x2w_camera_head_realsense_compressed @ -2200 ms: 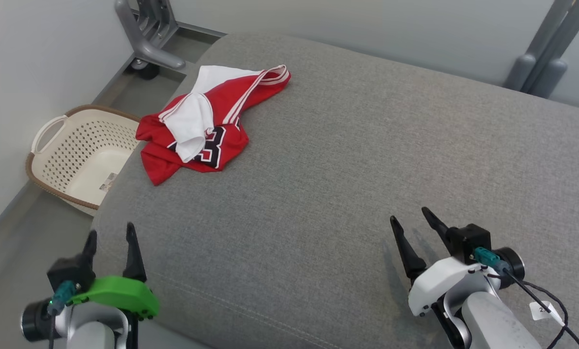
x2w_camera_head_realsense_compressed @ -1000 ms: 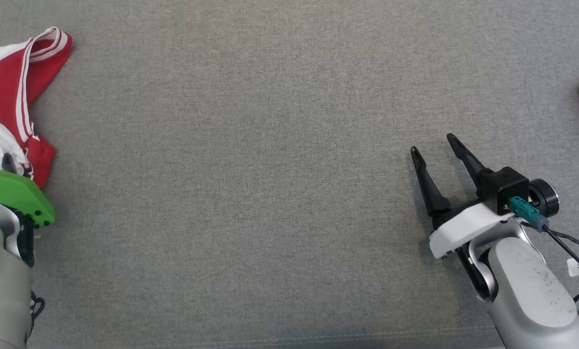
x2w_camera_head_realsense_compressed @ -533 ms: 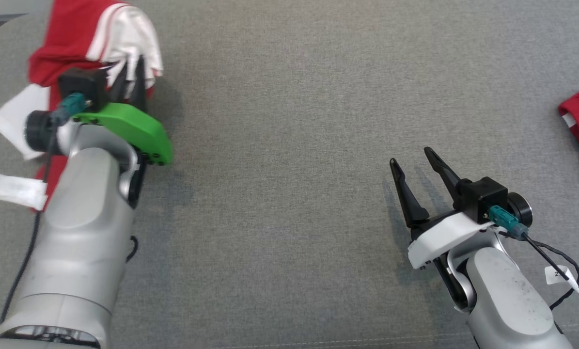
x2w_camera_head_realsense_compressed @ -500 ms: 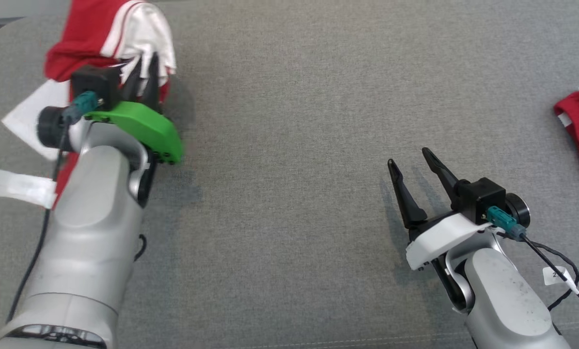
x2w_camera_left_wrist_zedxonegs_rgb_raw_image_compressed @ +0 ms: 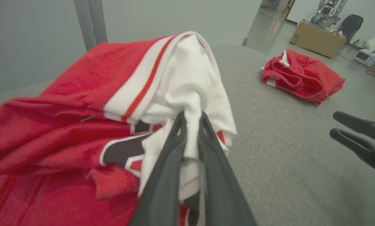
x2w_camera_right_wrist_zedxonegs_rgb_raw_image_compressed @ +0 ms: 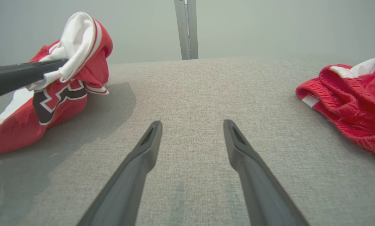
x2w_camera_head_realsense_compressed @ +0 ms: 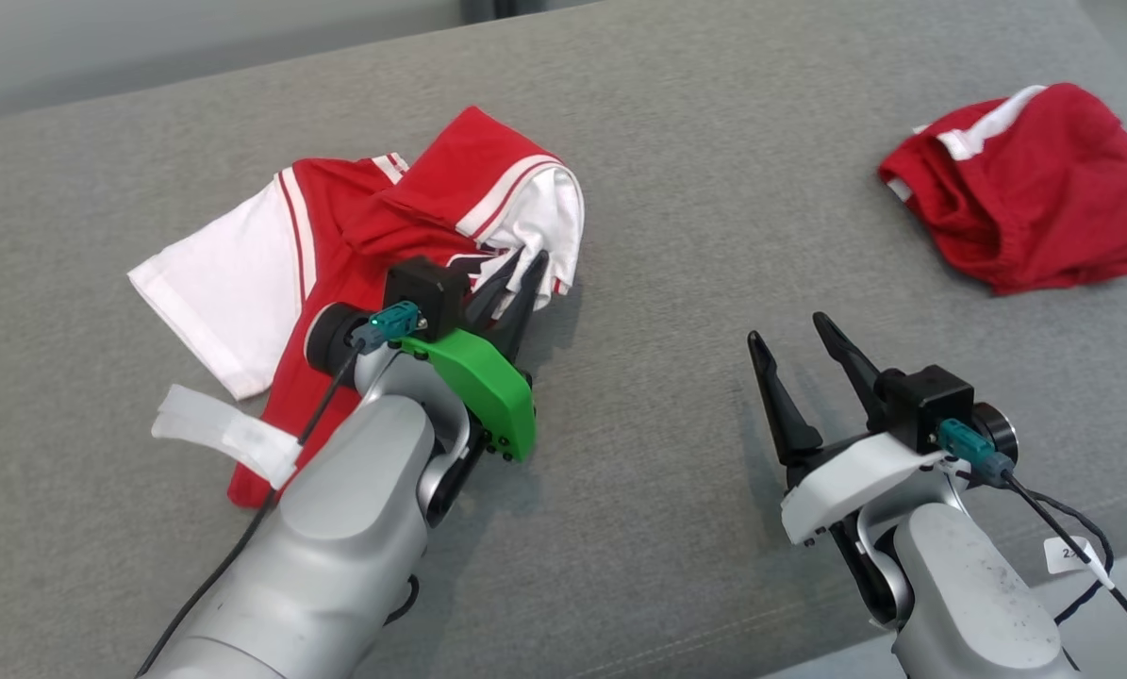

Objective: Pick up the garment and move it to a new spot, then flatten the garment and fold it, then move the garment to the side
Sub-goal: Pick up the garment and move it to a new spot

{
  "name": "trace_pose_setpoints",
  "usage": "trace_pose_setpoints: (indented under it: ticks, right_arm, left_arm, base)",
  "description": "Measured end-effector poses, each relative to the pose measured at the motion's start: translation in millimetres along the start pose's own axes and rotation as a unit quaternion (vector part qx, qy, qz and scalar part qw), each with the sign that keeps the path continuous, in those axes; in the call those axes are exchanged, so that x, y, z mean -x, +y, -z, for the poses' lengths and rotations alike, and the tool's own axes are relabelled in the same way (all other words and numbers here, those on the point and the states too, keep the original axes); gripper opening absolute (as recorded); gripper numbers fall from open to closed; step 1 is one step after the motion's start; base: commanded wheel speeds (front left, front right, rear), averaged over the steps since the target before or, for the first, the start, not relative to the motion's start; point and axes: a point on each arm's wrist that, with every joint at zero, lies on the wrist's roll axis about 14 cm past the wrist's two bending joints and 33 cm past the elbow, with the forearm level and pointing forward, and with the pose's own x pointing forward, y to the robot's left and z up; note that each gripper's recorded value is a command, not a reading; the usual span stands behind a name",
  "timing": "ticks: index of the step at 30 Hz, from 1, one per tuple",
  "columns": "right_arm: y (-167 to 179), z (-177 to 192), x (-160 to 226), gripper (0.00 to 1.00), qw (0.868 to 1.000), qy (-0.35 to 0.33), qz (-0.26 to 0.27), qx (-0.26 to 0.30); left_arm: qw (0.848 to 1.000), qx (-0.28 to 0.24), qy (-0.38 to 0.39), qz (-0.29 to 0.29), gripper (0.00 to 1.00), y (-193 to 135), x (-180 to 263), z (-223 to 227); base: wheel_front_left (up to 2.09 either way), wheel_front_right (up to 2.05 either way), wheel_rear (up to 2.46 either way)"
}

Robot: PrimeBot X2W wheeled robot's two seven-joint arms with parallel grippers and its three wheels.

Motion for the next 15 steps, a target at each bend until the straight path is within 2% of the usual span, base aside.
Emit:
trace_pose_setpoints:
  ticks: [3, 4, 5, 11, 15]
  right_arm:
    - [-16, -2, 14, 1.00, 1.000, 0.000, 0.027, 0.002]
    - [-21, -3, 18, 1.00, 0.999, 0.000, 0.036, 0.002]
    - [-26, -4, 23, 1.00, 0.999, -0.002, 0.044, 0.003]
    - [-49, -14, 44, 1.00, 0.996, -0.014, 0.085, 0.004]
    - [-46, -16, 46, 1.00, 0.996, -0.018, 0.082, 0.000]
  left_arm:
    - [0.999, 0.006, 0.020, 0.033, 0.00, -26, -9, 13]
    - [0.999, 0.009, 0.027, 0.037, 0.30, -31, -11, 18]
    - [0.998, 0.008, 0.035, 0.043, 1.00, -36, -13, 23]
    - [0.996, -0.002, 0.049, 0.069, 1.00, -61, -20, 30]
    - [0.998, 0.001, 0.038, 0.056, 1.00, -60, -16, 24]
  base:
    - [0.00, 0.00, 0.00]
    - [0.00, 0.00, 0.00]
    - [0.00, 0.00, 0.00]
    - [0.00, 0.00, 0.00]
    - [0.00, 0.00, 0.00]
